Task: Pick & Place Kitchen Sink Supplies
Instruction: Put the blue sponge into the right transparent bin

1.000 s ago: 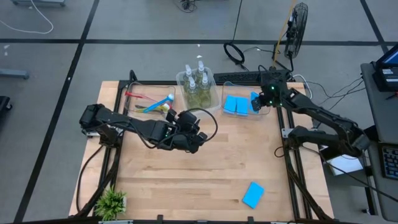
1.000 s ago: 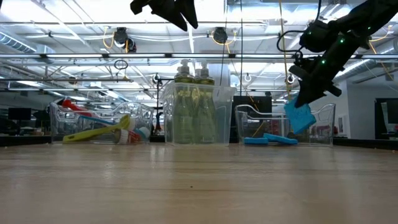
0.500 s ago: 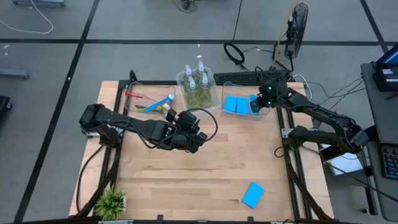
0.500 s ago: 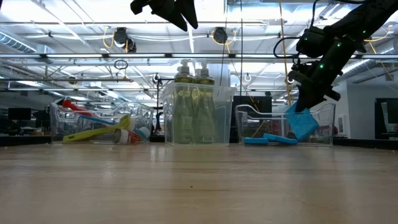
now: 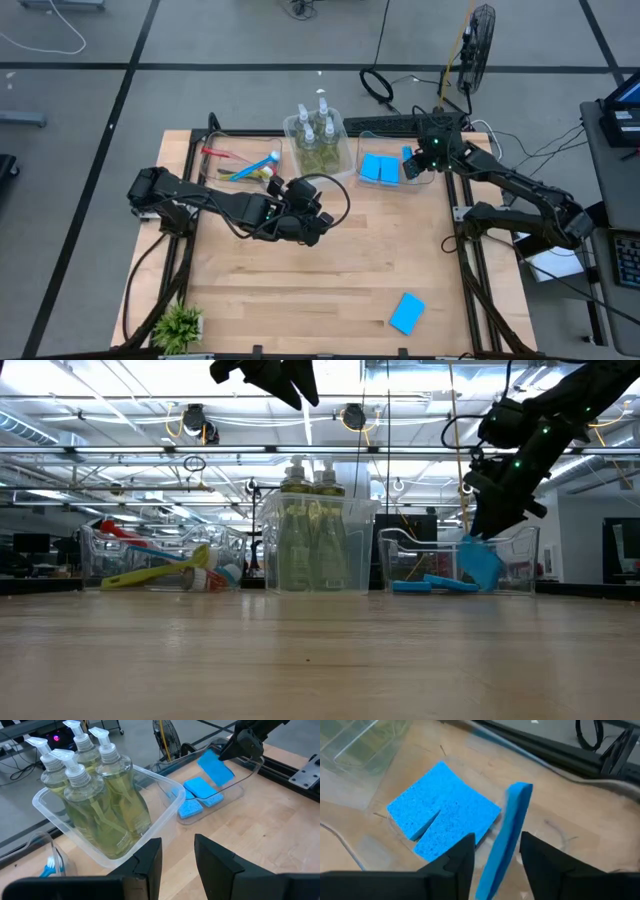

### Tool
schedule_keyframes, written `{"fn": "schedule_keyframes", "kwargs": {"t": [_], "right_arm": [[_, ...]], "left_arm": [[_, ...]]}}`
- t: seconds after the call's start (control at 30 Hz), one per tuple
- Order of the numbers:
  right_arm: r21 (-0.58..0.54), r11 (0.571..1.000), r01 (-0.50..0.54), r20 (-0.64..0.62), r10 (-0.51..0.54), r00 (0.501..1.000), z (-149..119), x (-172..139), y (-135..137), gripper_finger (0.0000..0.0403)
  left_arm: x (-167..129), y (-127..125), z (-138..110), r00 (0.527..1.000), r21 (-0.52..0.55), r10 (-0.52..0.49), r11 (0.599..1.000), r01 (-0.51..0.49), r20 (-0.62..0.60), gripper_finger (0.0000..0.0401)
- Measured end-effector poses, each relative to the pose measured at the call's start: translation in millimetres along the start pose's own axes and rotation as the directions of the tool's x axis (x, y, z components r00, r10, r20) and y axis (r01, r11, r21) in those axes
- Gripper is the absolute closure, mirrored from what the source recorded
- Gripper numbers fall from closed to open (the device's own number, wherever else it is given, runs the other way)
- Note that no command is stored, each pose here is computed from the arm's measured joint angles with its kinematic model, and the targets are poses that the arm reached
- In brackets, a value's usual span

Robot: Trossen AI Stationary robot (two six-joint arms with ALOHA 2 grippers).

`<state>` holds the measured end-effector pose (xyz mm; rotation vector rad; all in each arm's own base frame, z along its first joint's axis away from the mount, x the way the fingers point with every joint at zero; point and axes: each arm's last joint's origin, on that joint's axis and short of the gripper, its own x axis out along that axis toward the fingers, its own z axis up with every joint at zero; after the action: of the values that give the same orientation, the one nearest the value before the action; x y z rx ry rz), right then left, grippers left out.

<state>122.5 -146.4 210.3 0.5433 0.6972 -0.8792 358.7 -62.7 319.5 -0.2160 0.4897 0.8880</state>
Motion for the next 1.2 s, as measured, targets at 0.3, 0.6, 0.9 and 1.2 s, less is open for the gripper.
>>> {"fn": "schedule_keyframes", "kwargs": {"t": [0.3,0.6,0.9,1.2], "right_arm": [[-0.029,0.999,-0.013,0.078,0.015,0.997,2,-16,1,0.0228],[-0.053,0.976,-0.209,0.181,0.216,0.960,1,-46,8,0.0239],[-0.141,0.881,-0.452,0.285,0.473,0.834,-9,-89,20,0.0272],[-0.284,0.720,-0.633,0.289,0.694,0.660,-25,-123,26,0.0361]], "left_arm": [[0,-1,0,1.000,-0.003,-0.015,1.000,0.015,-0.012,0.0281],[0,-1,-1,0.999,-0.003,-0.026,1.000,0.026,-0.022,0.0281],[-1,-2,-1,0.998,0.016,-0.047,0.999,0.048,-0.044,0.0281],[-1,-2,-1,0.998,0.016,-0.049,0.999,0.050,-0.043,0.0281]]}}
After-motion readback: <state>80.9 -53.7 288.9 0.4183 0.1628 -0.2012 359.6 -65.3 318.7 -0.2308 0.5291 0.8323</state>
